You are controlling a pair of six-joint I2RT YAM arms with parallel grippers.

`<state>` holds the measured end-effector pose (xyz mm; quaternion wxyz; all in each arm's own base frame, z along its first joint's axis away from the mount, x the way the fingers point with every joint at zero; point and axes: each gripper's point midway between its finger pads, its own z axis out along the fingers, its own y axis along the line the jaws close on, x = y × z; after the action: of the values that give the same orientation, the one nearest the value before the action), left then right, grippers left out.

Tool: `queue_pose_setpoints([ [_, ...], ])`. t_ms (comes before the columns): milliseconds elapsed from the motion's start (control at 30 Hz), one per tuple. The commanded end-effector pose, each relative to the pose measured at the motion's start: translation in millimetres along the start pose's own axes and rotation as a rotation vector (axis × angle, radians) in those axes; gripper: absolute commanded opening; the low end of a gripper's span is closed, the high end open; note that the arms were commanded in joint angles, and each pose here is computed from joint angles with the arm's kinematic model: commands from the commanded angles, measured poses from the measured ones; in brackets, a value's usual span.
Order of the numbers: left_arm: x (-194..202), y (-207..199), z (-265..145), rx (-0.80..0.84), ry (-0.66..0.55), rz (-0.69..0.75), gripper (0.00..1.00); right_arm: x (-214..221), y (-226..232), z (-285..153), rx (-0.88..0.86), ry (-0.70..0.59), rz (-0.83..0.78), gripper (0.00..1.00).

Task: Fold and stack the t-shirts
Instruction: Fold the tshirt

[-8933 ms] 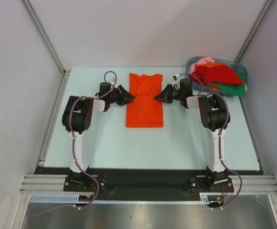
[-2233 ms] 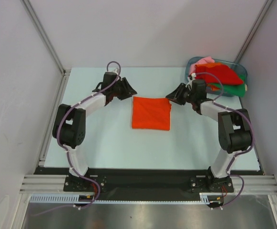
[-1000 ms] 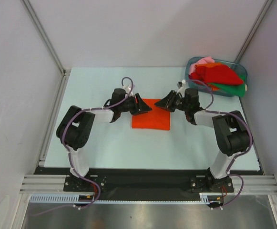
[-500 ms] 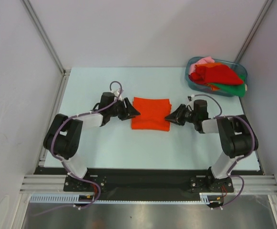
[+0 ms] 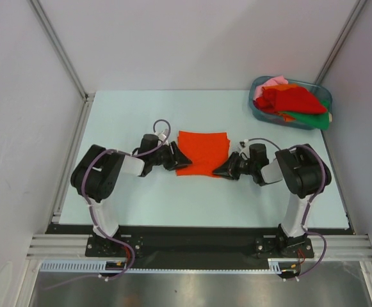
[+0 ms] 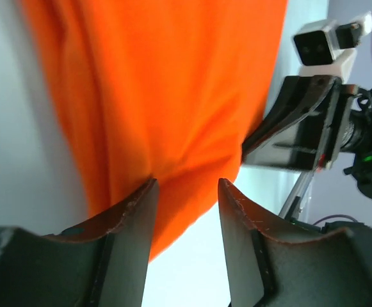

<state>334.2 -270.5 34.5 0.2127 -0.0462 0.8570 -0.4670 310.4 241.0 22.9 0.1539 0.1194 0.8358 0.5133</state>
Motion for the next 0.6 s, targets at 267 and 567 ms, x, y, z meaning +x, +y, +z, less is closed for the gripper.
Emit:
queue_pose_setpoints([
  [267,-25,-58,-27,0.020,-0.064,0.138,0.54,-71,53,-45,-0.012,-0.167,-0.196,0.22],
  [567,5,-79,53,0.225,0.042,0.057,0.51,-153,60,10,-0.083,-0.213,-0.162,0.21],
])
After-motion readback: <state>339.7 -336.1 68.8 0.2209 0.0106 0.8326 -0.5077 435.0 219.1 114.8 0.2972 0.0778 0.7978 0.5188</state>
